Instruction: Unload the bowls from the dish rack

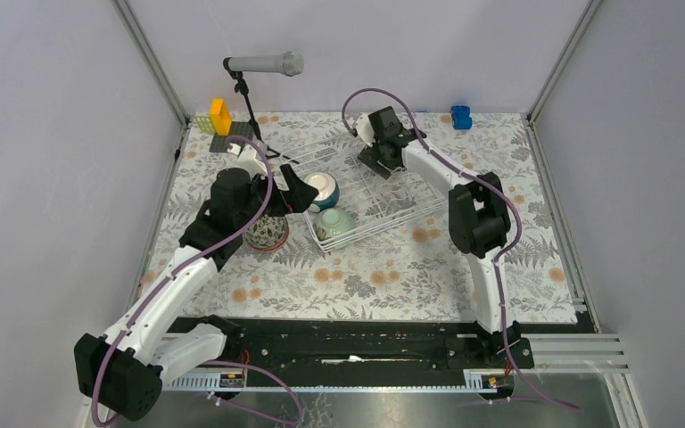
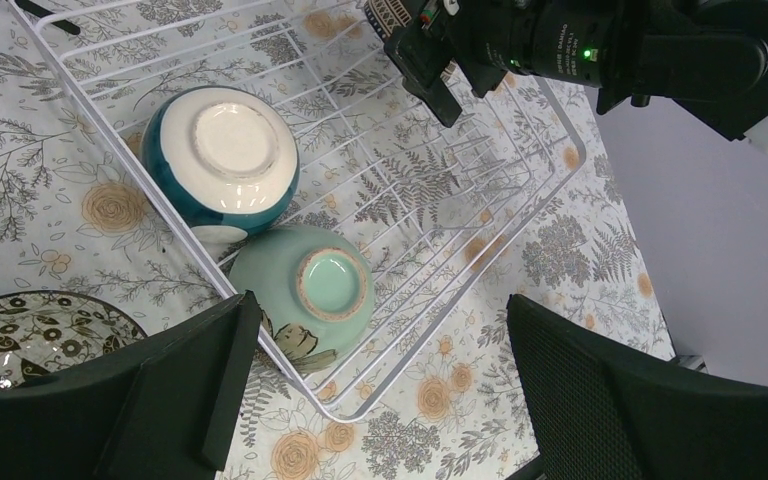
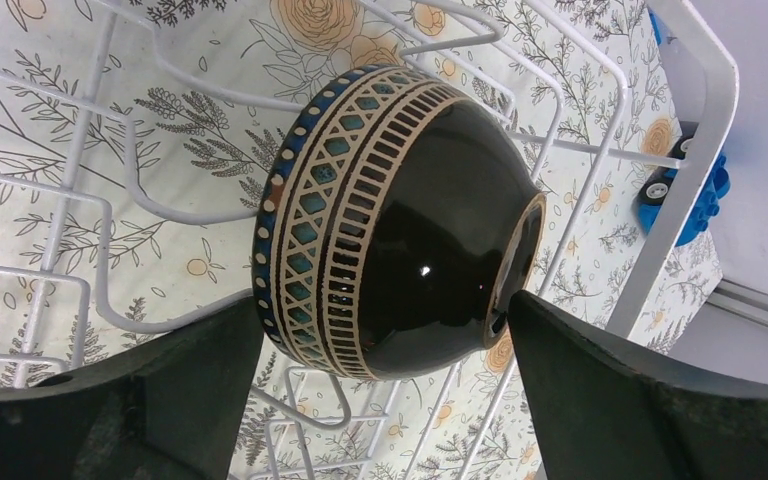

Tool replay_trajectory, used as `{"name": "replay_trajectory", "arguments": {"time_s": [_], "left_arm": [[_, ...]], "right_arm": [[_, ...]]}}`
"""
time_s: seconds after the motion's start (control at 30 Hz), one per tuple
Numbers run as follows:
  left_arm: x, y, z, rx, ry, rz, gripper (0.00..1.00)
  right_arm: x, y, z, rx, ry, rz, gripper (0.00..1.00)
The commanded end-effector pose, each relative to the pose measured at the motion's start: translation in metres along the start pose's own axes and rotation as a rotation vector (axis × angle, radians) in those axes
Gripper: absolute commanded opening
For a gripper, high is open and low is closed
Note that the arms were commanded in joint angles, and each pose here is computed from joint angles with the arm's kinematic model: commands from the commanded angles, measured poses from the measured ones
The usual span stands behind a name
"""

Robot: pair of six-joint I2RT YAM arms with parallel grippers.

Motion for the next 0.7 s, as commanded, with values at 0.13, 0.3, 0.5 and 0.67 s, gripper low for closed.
{"name": "replay_trajectory", "arguments": {"time_s": [0.13, 0.3, 0.5, 0.67], "left_arm": [[-0.024, -0.015, -0.001, 0.04, -0.074, 0.026, 0.99], [-0.024, -0.016, 0.0, 0.046, -0.072, 0.019, 0.99], [-0.026, -0.018, -0.001, 0.051, -0.074, 0.02, 0.99], [-0.023, -0.016, 0.002, 0.05, -0.069, 0.014, 0.99]], "right_arm": [[-0.024, -0.017, -0.02, 0.05, -0.085, 0.027, 0.78], [-0.03, -0.033, -0.047, 0.122, -0.146, 0.055, 0.71], [-0.031, -0.051, -0.078, 0.225, -0.186, 0.088, 0.62], [-0.03, -0.062, -0.103, 0.274, -0.233, 0.138, 0.56]]}}
Point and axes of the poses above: each gripper's point midway between its finger pads, its own z axis out along the fingers, its own y axis along the line the jaws close on, x = y × z, the point moved 3 cm from there along -z, back along the fingers, and after that the axes turned 4 degrees about -z, right-handed, at the moved point
